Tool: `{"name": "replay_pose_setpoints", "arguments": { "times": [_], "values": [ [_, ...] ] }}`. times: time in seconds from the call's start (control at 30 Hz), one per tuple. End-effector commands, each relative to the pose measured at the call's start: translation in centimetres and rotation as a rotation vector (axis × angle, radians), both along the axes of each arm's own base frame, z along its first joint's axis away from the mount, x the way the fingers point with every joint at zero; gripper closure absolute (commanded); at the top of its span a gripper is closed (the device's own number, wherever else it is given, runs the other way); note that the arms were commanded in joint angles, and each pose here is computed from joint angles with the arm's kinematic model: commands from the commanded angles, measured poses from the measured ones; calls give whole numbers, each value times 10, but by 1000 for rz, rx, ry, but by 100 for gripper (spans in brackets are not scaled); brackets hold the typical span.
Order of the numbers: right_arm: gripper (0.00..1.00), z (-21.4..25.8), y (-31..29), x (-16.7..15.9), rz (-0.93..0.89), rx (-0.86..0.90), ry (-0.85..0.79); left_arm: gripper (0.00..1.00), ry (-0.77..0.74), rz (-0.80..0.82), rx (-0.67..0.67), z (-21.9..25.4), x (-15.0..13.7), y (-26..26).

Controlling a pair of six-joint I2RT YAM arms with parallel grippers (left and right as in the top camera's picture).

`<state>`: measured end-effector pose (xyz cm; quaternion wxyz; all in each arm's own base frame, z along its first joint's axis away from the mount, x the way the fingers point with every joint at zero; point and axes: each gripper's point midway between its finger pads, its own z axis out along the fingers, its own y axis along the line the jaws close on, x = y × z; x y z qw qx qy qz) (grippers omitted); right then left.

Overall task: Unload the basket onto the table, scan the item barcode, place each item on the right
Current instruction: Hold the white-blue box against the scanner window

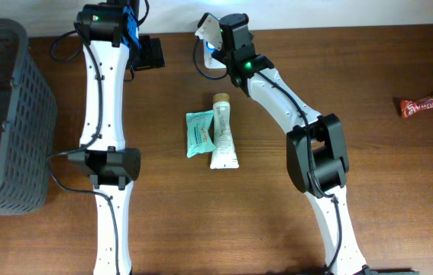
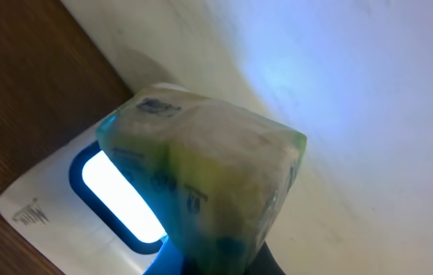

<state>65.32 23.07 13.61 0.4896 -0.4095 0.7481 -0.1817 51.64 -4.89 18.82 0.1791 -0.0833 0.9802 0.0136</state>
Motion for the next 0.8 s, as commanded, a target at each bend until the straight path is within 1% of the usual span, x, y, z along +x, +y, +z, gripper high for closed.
{"name": "replay_pose_setpoints", "arguments": {
  "times": [0.0,0.13,0.37,0.57,0.77],
  "values": [
    [96,5,-6,1,-17,-9,-5,1,11,-5,-3,-5,1,2],
    [96,-3,-10,-1,-17,-32,24,1,11,-4,-2,-5,1,2],
    [96,-6,-25,3,-56,-47,29,1,11,-4,-2,-5,1,2],
    [96,-13,-20,-2,-29,-45,60,1,12,-5,-2,-5,1,2],
    [96,-13,-20,-2,-43,-23,62,1,11,-4,-2,-5,1,2]
  ]
}}
